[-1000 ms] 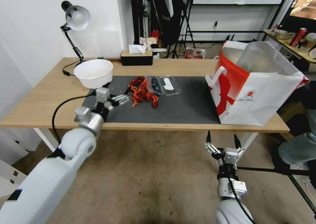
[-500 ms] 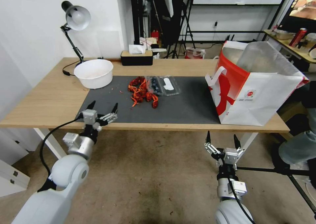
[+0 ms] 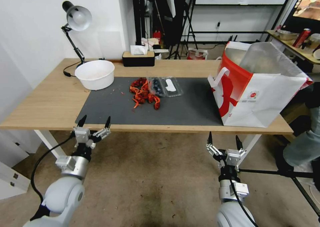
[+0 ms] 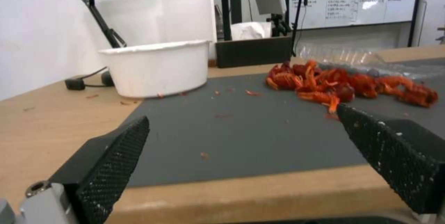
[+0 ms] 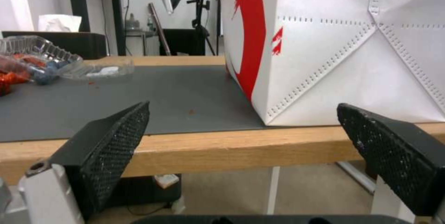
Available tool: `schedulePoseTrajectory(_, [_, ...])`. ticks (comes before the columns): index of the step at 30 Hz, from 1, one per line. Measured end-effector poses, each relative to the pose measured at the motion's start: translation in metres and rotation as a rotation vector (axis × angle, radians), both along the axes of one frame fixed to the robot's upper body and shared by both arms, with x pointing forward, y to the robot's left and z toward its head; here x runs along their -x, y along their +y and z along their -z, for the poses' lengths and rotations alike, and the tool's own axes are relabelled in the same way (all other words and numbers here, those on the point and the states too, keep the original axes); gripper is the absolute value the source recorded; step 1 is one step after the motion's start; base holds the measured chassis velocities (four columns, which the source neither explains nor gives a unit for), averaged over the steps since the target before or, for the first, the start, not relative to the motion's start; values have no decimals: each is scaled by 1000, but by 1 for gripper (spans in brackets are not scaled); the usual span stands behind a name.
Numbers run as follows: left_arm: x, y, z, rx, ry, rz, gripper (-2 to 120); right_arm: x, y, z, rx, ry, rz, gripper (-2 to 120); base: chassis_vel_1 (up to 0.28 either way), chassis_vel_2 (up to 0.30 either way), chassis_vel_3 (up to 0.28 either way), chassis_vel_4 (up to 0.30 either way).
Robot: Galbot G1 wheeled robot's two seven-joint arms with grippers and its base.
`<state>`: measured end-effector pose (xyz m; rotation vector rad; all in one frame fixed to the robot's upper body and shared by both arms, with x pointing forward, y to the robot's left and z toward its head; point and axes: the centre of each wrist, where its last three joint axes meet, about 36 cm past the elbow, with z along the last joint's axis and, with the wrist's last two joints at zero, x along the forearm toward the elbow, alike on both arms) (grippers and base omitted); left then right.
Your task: Pick up the trash from the table and place it into the takeout bag.
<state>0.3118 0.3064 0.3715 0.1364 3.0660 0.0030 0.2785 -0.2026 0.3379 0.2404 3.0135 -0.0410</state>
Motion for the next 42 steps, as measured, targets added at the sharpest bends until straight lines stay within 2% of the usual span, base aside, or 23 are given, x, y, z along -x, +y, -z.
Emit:
schedulePoseTrajectory(13, [17, 4, 6, -11, 16, -4, 100, 0, -1, -5, -5, -13, -1, 100, 0, 0, 0, 0])
schedulePoseTrajectory(42, [18, 2, 8, -3, 15, 5, 100, 2, 1, -6, -5, -24, -8, 100, 0, 0, 0, 0])
